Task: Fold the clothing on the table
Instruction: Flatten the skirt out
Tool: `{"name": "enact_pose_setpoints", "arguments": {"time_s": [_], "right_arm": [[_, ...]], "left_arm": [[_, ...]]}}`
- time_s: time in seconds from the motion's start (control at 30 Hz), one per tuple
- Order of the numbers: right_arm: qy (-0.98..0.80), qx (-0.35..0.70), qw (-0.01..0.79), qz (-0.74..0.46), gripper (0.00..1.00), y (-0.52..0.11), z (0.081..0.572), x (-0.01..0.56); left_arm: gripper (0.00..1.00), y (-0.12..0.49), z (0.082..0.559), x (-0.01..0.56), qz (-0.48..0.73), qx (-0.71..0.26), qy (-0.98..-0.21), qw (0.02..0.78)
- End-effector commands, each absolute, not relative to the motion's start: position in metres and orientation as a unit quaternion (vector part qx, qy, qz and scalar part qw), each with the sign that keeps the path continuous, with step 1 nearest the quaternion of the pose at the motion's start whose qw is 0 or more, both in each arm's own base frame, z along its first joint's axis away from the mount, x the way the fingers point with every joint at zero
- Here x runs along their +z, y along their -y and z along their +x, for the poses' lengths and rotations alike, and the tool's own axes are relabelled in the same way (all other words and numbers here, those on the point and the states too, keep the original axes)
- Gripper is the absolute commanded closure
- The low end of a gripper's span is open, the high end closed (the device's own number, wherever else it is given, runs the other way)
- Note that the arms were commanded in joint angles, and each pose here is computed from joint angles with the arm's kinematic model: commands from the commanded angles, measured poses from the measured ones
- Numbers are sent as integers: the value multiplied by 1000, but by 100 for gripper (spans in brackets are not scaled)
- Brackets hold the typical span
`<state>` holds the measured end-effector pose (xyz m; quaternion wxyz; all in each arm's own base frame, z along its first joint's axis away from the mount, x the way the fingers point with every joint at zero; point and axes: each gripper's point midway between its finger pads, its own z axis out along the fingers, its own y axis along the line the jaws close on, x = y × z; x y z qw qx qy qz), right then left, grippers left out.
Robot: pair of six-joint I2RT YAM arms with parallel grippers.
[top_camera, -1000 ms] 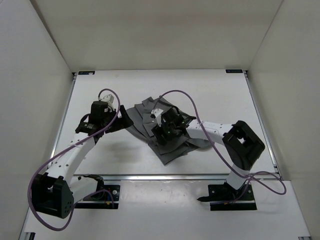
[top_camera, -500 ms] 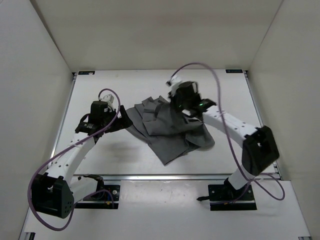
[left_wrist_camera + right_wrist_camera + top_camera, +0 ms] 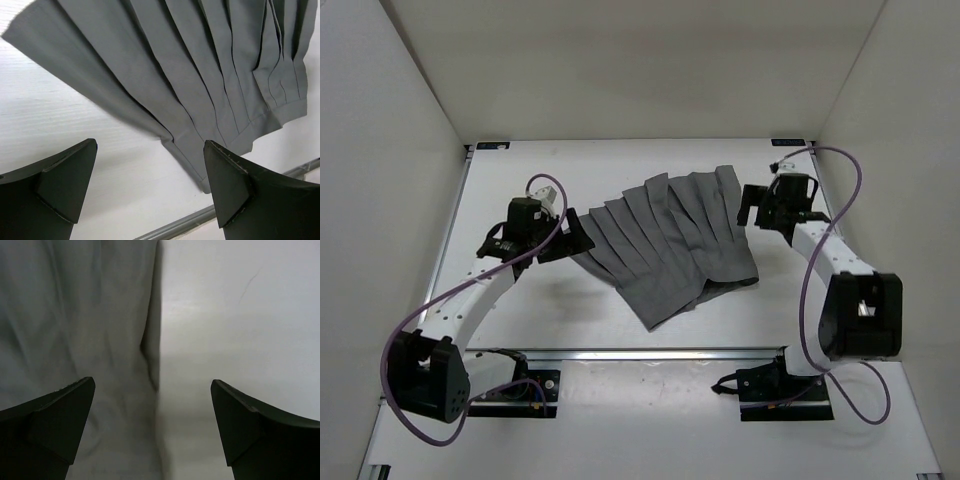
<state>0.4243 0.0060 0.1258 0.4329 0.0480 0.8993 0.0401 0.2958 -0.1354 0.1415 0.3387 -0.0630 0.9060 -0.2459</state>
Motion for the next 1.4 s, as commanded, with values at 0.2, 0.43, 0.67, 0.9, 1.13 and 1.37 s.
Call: {"name": "enact_pose_setpoints", "arguments": {"time_s": [0.2,0.43,0.67,0.9,1.13,1.37], "right_arm": [[-912,71,404,8,2,-29,338,113],[-940,123,315,37,16,-36,314,81],[-956,170,232,61,29,-48,301,54],[-963,180,194,52,74,-60,295,36],[-958,233,165,33,100,-107,286,41],[-938,291,179,54,100,-128,274,52]], "left_arm": [[2,199,270,126,-49,-324,-899,292],[1,233,236,95,-77,-367,-899,227],[1,244,217,78,-101,-396,-892,194],[1,259,204,57,-120,-403,-889,178],[2,260,190,42,-135,-380,-900,165],[27,232,188,24,-195,-325,-907,186]]}}
